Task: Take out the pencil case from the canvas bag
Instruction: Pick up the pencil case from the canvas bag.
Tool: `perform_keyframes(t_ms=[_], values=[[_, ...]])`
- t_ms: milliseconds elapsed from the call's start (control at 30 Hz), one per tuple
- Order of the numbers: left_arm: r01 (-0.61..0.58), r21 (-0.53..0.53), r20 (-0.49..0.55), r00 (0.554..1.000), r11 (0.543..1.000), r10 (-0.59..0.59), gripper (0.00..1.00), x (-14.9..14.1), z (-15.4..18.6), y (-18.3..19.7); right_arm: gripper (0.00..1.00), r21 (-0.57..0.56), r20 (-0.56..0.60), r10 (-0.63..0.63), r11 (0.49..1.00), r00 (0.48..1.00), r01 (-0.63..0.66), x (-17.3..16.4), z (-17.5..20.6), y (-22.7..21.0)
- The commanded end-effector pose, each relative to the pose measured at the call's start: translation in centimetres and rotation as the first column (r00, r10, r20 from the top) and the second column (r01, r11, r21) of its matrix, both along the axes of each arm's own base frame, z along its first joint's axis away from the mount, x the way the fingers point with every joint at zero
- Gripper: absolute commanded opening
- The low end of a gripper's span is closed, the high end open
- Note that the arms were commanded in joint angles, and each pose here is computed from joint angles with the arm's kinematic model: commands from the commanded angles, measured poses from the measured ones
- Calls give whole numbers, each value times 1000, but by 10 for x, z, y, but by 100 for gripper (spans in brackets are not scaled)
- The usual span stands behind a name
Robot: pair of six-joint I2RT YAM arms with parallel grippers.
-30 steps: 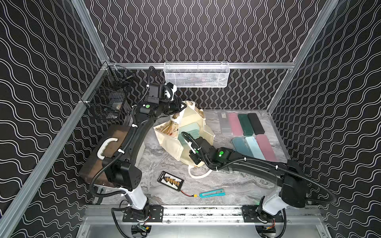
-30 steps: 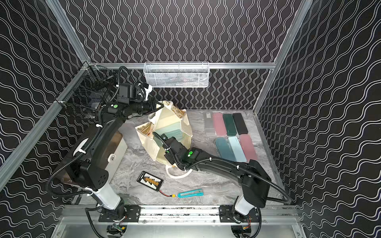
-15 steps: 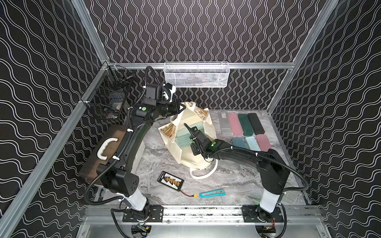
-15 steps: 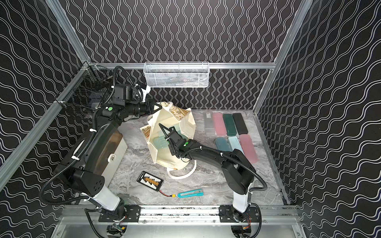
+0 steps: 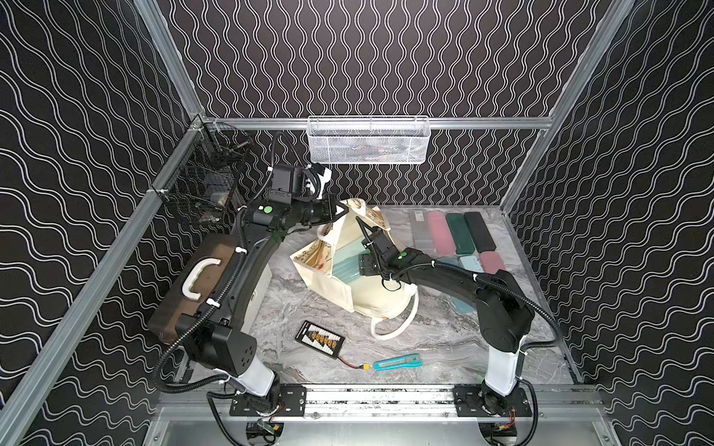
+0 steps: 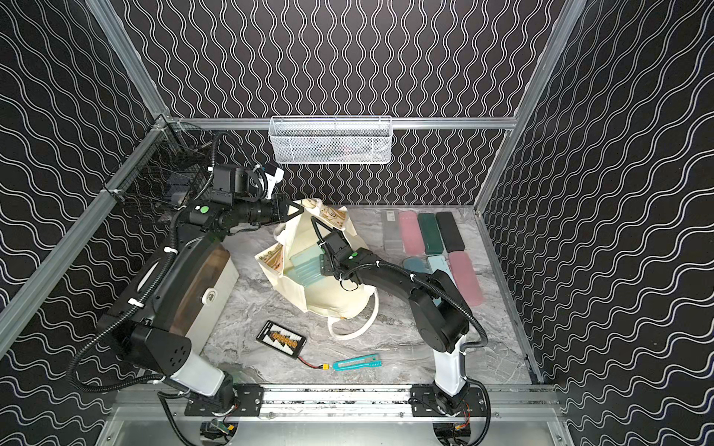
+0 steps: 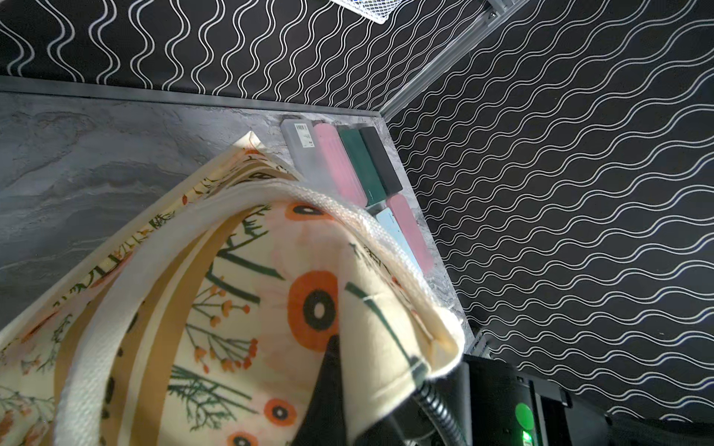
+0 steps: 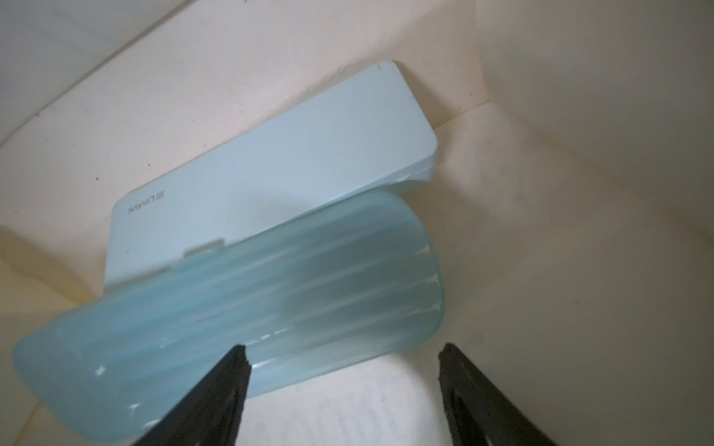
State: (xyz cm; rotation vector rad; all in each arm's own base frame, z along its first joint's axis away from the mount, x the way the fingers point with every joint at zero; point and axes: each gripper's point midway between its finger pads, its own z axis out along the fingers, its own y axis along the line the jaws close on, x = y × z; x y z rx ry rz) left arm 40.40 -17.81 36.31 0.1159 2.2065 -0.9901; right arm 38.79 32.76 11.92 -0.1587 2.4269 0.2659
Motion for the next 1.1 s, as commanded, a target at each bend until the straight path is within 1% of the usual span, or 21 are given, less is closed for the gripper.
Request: perform_keyframes(t_ms=[0,133,200,367,500,667,733,867,1067], values=[[46,-25,99,994,999,-43,0,-2,21,-6,82,141,-42,-114,983,993,118,5,3,9],[51,-27,100,994,998,-48,0,-4,22,-6,83,203,-102,-250,942,963,266,9,2,8],[52,-26,100,994,998,-49,0,-5,21,-6,83,228,-120,-318,913,941,338,12,4,4],[56,-28,100,994,998,-52,0,-8,21,-6,82,258,-158,-448,842,880,475,15,10,-5],[55,-27,100,994,998,-52,0,-10,20,-5,83,246,-200,-518,795,832,555,13,7,-12],[61,-33,103,993,998,-57,0,-13,21,-7,86,244,-253,-550,760,796,602,12,-9,-16],[63,-33,101,993,997,-59,0,-13,21,-7,87,244,-273,-550,754,789,610,12,-14,-16],[69,-44,105,992,997,-64,0,-15,23,-9,87,267,-279,-538,753,796,602,16,-15,-14],[100,-54,107,990,994,-94,0,-18,24,-17,88,313,-312,-529,727,789,611,23,-20,-13]])
